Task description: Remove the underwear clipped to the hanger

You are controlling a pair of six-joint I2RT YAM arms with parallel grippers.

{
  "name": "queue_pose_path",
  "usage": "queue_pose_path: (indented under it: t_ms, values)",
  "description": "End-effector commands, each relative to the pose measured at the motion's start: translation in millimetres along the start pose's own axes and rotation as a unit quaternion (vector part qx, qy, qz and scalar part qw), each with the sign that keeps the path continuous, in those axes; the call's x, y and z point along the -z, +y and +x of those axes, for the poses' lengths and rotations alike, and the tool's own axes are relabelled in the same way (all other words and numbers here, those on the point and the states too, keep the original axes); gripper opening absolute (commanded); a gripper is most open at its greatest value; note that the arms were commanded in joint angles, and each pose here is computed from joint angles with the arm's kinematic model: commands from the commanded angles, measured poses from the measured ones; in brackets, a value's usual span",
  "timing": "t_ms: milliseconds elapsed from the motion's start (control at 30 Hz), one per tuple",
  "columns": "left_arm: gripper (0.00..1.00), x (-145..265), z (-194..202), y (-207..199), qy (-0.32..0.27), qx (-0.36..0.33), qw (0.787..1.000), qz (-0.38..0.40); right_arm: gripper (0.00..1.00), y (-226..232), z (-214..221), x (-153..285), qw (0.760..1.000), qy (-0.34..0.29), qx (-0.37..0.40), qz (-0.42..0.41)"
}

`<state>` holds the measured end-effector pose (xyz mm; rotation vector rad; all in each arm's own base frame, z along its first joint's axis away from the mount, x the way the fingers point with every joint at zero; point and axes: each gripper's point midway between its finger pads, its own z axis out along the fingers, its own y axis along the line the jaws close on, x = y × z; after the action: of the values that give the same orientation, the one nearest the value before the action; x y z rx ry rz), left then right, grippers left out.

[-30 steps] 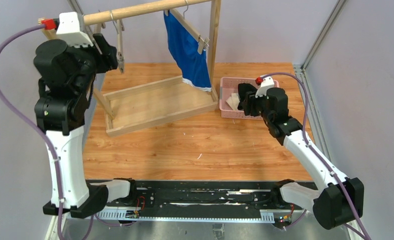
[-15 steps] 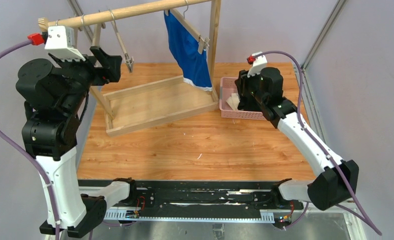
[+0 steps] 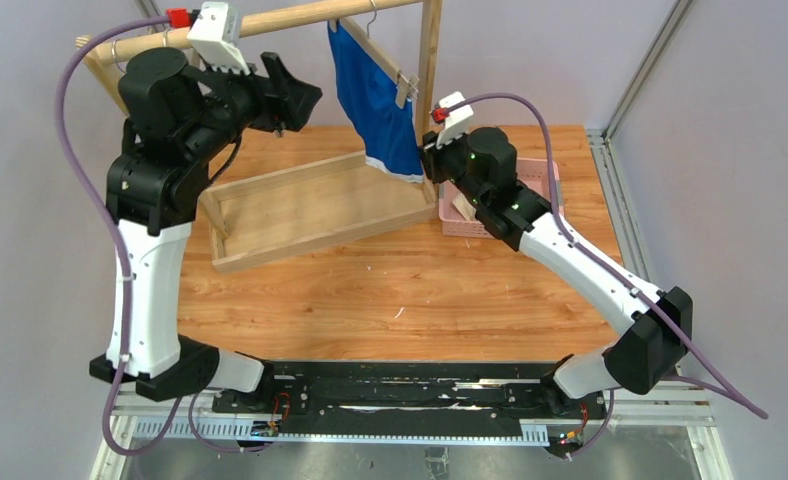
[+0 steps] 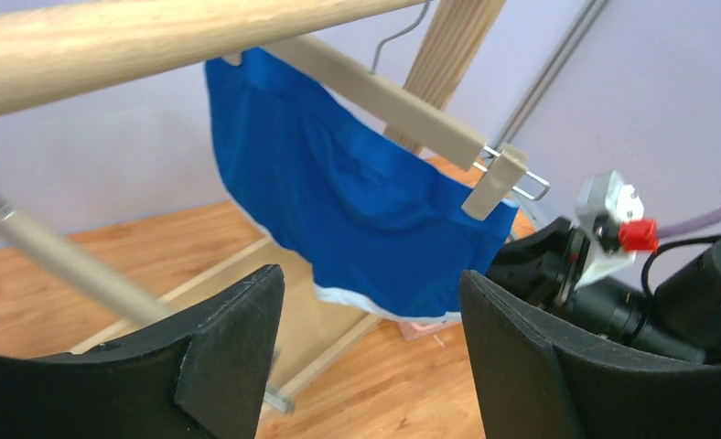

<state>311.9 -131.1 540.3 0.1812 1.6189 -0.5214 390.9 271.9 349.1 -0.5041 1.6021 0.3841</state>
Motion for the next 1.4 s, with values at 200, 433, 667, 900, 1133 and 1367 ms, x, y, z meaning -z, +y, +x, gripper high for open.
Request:
queue_pose_path:
  t_ms: [200, 433, 667, 900, 1133, 1367]
  values:
    - [0.79, -35, -21, -18, -0.037, 0.019, 0.999, 0.031, 0.23, 46, -23, 10, 0.998, -0.037, 0.057, -0.015]
    - [0.84, -62, -18, -12, -0.040, 0.024, 0.999, 0.023, 0.23, 55, -22, 16, 0.996, -0.035, 0.074, -0.023]
    - [0.82, -84, -16, -17, -0.036, 0.033, 0.998, 0.027, 0.23, 73, -24, 15, 0.995, -0.035, 0.088, -0.040]
    - [0.84, -97, -8, -13, -0.029, 0.023, 0.999, 0.017, 0.23, 81, -18, 14, 0.994, -0.027, 0.093, -0.046]
    - [0.84, -104, -13, -16, -0.046, 0.023, 0.998, 0.026, 0.23, 85, -9, 11, 0.994, -0.015, 0.100, -0.048]
    - [0.75, -126, 0, -15, -0.032, 0.005, 0.999, 0.028, 0.23, 90, -6, 11, 0.993, -0.011, 0.105, -0.051]
